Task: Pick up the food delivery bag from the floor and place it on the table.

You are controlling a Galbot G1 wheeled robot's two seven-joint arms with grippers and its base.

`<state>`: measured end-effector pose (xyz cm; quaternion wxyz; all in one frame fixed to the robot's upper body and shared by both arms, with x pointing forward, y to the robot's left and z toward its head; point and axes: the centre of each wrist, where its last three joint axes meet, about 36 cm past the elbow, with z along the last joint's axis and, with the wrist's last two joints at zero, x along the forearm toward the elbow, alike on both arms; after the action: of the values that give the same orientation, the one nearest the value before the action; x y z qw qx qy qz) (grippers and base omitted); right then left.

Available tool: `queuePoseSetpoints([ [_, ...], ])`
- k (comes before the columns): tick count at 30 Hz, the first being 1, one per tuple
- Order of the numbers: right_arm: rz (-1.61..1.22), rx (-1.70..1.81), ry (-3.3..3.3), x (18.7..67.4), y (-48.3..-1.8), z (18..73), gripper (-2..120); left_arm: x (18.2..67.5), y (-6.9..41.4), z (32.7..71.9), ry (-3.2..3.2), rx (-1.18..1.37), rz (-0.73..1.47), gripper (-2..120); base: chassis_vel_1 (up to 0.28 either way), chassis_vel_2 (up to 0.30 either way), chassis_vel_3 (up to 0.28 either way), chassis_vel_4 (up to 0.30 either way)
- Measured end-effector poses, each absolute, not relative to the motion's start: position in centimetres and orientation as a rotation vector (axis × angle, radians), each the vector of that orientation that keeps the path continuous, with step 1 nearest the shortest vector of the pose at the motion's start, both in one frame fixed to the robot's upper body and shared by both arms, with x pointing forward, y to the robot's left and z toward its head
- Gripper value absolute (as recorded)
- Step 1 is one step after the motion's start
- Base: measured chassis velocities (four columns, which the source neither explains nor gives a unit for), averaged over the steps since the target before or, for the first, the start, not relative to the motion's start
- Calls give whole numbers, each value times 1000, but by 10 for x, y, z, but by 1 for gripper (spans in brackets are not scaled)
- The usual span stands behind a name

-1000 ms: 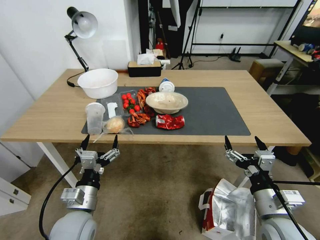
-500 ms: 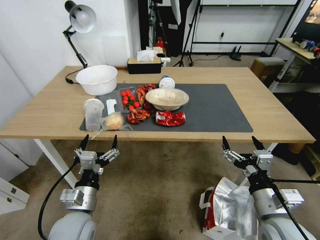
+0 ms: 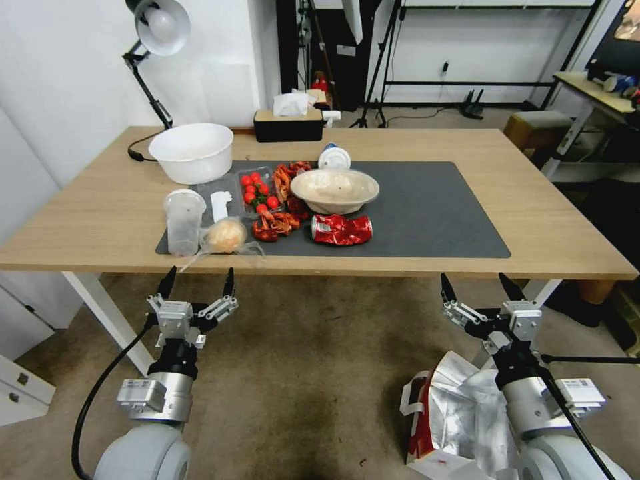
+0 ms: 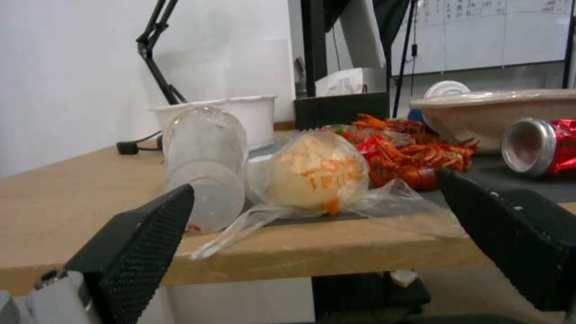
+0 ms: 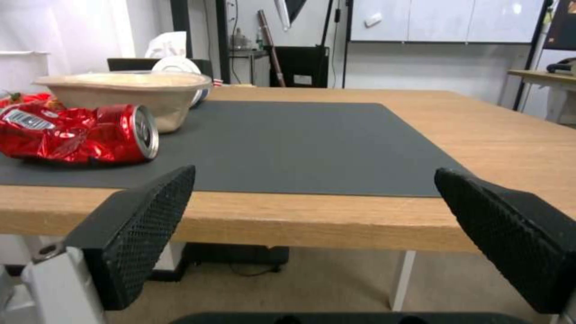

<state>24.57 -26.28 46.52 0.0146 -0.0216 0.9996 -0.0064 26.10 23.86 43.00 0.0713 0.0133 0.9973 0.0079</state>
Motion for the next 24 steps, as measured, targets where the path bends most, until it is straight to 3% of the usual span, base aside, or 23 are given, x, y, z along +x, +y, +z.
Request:
queuePoseSetpoints([
  [24,-14,-81,3098,246,-260,466,100,259,238,429,2999,42,31,100,0,0,0,0],
])
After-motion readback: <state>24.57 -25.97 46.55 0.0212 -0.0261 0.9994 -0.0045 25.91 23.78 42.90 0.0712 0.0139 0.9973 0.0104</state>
